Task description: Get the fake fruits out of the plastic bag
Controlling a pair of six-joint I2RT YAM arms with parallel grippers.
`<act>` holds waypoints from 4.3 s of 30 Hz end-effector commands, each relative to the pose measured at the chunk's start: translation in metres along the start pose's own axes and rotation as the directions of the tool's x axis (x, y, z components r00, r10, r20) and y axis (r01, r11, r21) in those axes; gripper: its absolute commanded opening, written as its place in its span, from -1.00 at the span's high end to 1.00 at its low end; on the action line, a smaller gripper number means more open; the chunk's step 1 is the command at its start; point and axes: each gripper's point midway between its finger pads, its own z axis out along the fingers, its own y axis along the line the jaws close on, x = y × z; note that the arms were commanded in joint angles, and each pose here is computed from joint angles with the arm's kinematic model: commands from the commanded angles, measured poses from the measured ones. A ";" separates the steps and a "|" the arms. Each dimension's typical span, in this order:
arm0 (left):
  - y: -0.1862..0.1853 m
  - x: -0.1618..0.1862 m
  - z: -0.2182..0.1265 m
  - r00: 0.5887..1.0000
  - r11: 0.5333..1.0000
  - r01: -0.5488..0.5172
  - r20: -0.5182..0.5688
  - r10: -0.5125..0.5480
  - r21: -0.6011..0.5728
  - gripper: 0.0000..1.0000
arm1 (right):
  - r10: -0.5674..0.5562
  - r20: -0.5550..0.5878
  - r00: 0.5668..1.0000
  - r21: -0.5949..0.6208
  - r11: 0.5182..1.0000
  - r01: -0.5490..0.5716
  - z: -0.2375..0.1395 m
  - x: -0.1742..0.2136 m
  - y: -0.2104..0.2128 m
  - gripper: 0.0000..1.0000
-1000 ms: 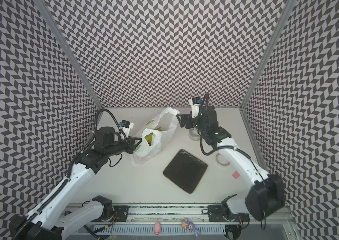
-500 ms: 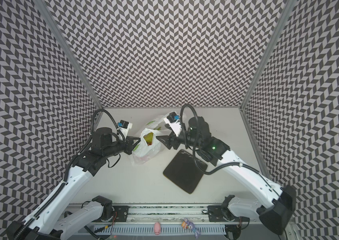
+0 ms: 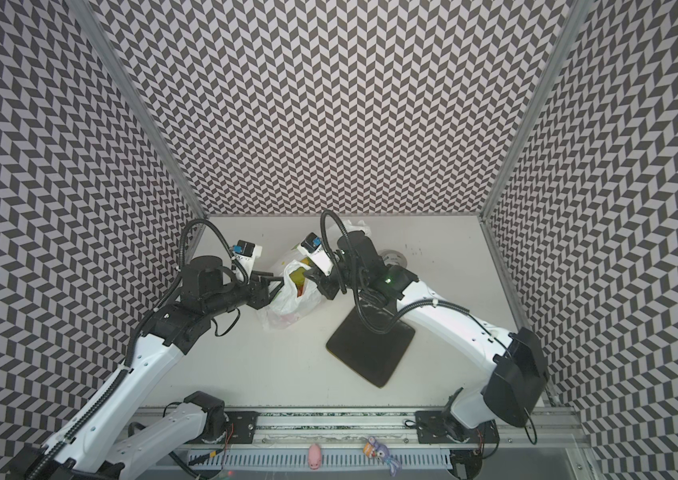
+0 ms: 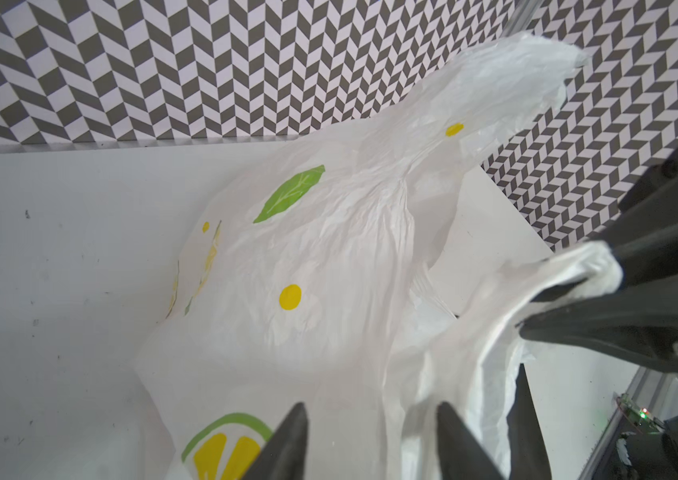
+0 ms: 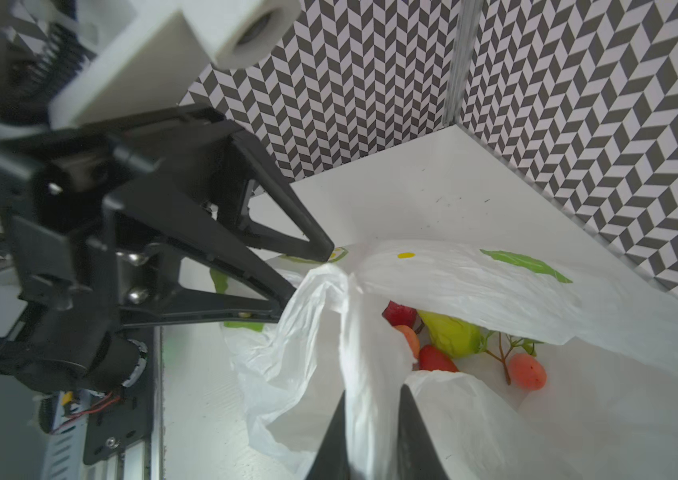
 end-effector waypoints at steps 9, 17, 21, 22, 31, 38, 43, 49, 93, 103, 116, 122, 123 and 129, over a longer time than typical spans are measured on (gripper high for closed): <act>-0.008 -0.009 -0.062 0.885 0.889 0.458 0.114 -0.452 -0.032 -0.89 | -0.229 0.227 0.947 0.061 0.973 0.221 -0.038 0.008 0.072 1.00; -0.005 0.064 -0.076 0.755 0.752 0.652 -0.011 -0.656 -0.097 -0.99 | -0.330 0.244 0.912 0.092 0.944 0.317 -0.036 0.045 0.116 1.00; -0.015 0.079 -0.071 0.712 0.716 0.695 -0.085 -0.698 -0.062 -0.99 | -0.389 0.210 0.897 0.071 0.921 0.383 -0.018 0.061 0.146 1.00; -0.016 0.080 -0.071 0.706 0.711 0.700 -0.091 -0.702 -0.061 -0.99 | -0.406 0.196 0.893 0.074 0.914 0.399 -0.013 0.064 0.151 1.00; -0.016 0.116 -0.084 0.634 0.652 0.746 -0.152 -0.758 -0.136 -0.99 | -0.520 0.084 0.850 0.124 0.852 0.509 0.027 0.080 0.182 1.00; -0.013 0.133 -0.074 0.617 0.645 0.749 -0.194 -0.763 -0.154 -0.99 | -0.558 0.117 0.822 0.119 0.829 0.546 0.035 0.074 0.199 1.00; -0.011 0.125 -0.061 0.648 0.673 0.729 -0.188 -0.738 -0.127 -0.63 | -0.550 0.132 0.824 0.126 0.834 0.537 0.040 0.069 0.202 1.00; -0.006 0.118 -0.046 0.711 0.728 0.681 -0.165 -0.684 -0.080 0.92 | -0.414 0.154 0.897 0.105 0.910 0.402 0.016 0.070 0.193 0.37; 0.062 -0.094 -0.005 0.934 0.936 0.315 0.227 -0.276 -0.159 1.00 | 0.274 0.531 0.802 0.274 0.840 -0.468 -0.007 -0.130 -0.173 1.00; 0.075 -0.184 -0.008 0.943 0.965 0.189 0.306 -0.128 -0.181 1.00 | 0.234 0.641 0.731 0.178 0.881 -0.438 -0.014 -0.177 -0.196 1.00; 0.004 -0.018 0.054 0.976 0.975 0.214 -0.023 -0.216 -0.068 1.00 | 0.332 0.440 0.834 0.309 0.816 -0.488 -0.025 -0.002 -0.167 1.00; -0.044 0.056 0.053 0.959 0.970 0.244 -0.153 -0.241 0.003 1.00 | 0.405 0.365 0.838 0.471 0.696 -0.542 -0.070 0.094 -0.155 1.00; -0.051 0.067 0.052 0.955 0.970 0.244 -0.174 -0.239 0.007 1.00 | 0.422 0.353 0.835 0.504 0.666 -0.550 -0.078 0.110 -0.154 1.00; -0.063 0.104 0.052 0.943 0.967 0.253 -0.227 -0.243 0.014 1.00 | 0.450 0.383 0.807 0.502 0.631 -0.591 -0.115 0.131 -0.130 0.03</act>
